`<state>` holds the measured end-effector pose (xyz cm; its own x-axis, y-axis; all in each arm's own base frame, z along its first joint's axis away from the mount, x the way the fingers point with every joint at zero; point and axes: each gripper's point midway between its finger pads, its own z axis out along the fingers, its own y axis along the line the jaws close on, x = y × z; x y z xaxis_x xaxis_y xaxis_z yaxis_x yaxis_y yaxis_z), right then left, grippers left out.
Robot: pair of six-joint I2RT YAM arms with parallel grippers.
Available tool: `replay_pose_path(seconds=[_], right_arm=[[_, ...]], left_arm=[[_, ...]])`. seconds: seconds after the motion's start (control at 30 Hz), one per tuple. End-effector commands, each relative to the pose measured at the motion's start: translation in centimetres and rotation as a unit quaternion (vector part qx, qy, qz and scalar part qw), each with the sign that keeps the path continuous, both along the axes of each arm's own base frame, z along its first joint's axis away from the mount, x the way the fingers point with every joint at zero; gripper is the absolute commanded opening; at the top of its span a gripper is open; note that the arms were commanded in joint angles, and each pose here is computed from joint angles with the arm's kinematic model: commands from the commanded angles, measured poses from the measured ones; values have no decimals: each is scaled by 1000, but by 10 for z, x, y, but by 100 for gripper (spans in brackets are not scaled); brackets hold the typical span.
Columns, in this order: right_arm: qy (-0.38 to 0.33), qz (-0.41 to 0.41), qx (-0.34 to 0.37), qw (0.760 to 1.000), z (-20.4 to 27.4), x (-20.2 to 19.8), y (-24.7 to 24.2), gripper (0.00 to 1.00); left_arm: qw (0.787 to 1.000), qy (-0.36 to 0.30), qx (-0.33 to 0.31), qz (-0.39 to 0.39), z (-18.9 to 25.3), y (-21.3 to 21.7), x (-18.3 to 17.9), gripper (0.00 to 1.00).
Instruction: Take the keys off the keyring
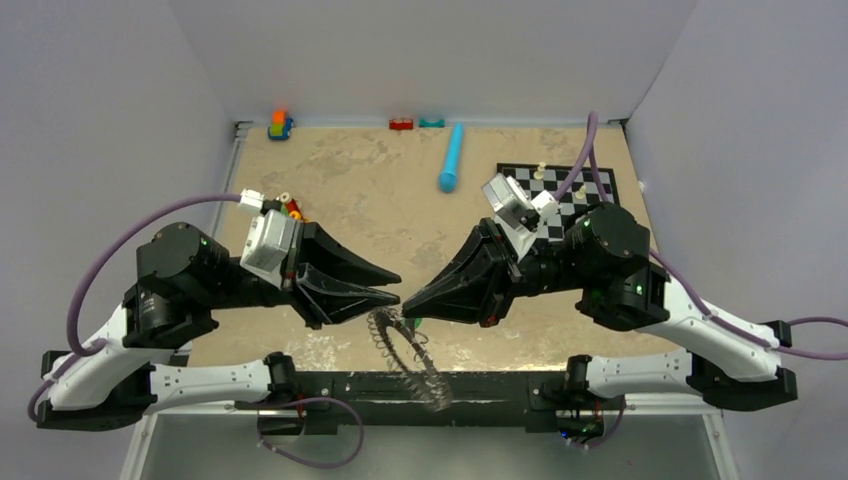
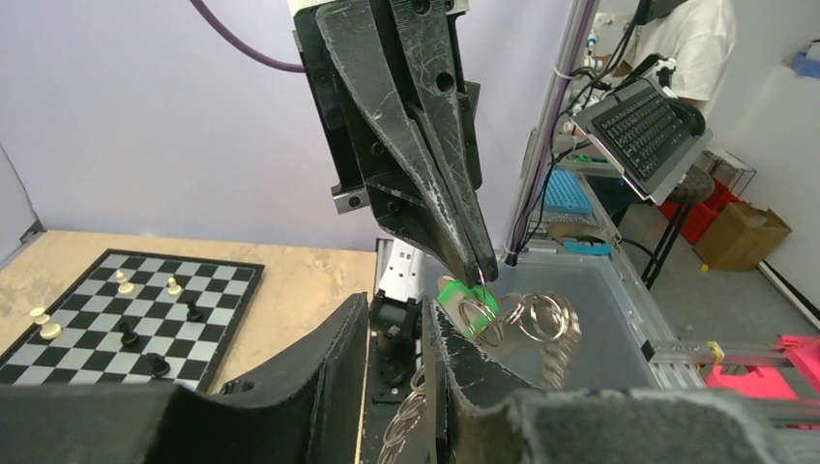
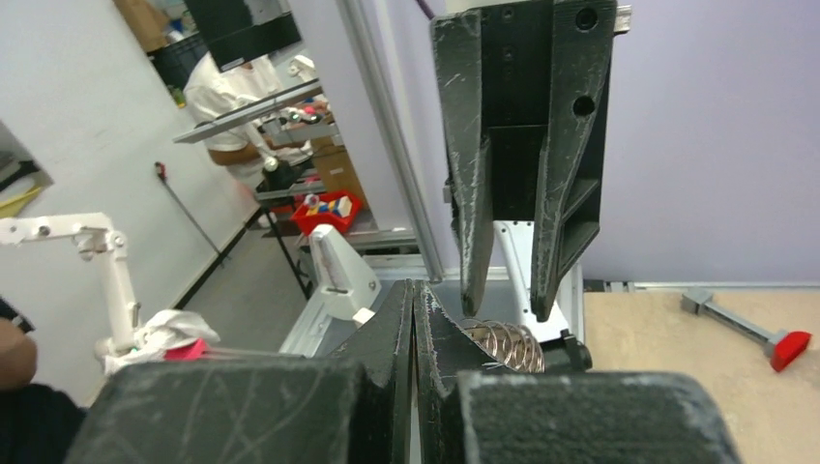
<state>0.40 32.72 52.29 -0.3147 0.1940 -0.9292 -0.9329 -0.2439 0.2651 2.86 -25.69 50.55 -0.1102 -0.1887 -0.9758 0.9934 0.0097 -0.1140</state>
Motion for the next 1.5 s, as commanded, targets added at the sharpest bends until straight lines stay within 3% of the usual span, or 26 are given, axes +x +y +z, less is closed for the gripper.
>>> replay_pose_path(seconds=[0.0, 0.53, 0.7, 1.0, 1.47], right_arm=[[-26, 35, 52, 998, 30, -14, -17, 0], [-17, -22, 90, 996, 46, 2, -32, 0], [-12, -42, 109, 993, 55, 6, -40, 0], [8, -66, 135, 989, 61, 14, -47, 0], [14, -76, 144, 987, 59, 18, -49, 0]], left_arm=[[999, -26, -38, -17, 17, 12, -10, 31], [999, -17, -45, -9, 12, 16, -9, 22], [998, -16, -58, -24, 13, 4, -10, 22], [994, -28, -100, -40, 28, -15, -9, 30], [991, -35, -128, -33, 40, -21, -4, 27]])
